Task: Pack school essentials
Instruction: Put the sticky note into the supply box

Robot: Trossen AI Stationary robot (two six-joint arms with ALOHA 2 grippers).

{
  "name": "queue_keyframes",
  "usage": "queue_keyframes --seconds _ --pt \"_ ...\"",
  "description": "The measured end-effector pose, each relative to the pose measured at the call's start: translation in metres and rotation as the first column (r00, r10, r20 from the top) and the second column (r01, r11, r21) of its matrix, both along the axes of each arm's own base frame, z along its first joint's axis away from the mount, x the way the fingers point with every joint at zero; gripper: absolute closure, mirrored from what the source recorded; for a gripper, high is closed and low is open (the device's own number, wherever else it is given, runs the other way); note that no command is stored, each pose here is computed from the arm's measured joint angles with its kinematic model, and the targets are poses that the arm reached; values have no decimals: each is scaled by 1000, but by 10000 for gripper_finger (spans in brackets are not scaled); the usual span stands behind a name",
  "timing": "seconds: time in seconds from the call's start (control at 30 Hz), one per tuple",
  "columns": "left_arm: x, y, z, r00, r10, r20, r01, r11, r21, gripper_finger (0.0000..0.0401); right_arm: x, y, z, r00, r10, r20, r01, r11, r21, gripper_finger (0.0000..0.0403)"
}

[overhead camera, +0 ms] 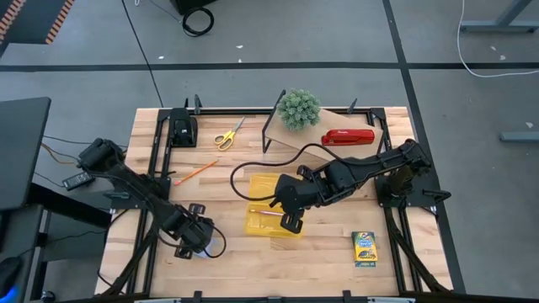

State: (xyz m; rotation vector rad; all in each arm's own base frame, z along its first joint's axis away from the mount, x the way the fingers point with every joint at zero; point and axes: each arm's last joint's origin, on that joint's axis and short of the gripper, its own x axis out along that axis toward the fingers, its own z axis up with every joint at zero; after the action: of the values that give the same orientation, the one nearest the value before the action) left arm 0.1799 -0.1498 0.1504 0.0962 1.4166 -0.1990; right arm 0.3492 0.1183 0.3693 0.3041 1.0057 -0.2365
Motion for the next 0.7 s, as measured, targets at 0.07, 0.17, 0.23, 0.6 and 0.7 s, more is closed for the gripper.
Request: queue_keyframes --seconds 0.07,0.17,0.23,0.6,0.7 --pt "1 0 -4 1000 1 -15 0 1000 13 208 0 0 0 1000 -8 1 8 1000 5 273" --pt "1 -1 -9 1000 1 -31 0 1000 25 219 0 0 0 1000 -13 3 13 1000 8 273" --pt "2 -2 -10 999 0 -37 1 1000 26 226 0 0 0 1000 -13 3 13 1000 8 273" --pt "4 -4 -12 999 -44 -26 44 999 16 277 0 0 0 1000 -15 3 15 1000 9 273" --pt "7 -6 -11 999 -42 6 42 999 1 299 0 0 0 1000 -23 3 23 1000 14 273"
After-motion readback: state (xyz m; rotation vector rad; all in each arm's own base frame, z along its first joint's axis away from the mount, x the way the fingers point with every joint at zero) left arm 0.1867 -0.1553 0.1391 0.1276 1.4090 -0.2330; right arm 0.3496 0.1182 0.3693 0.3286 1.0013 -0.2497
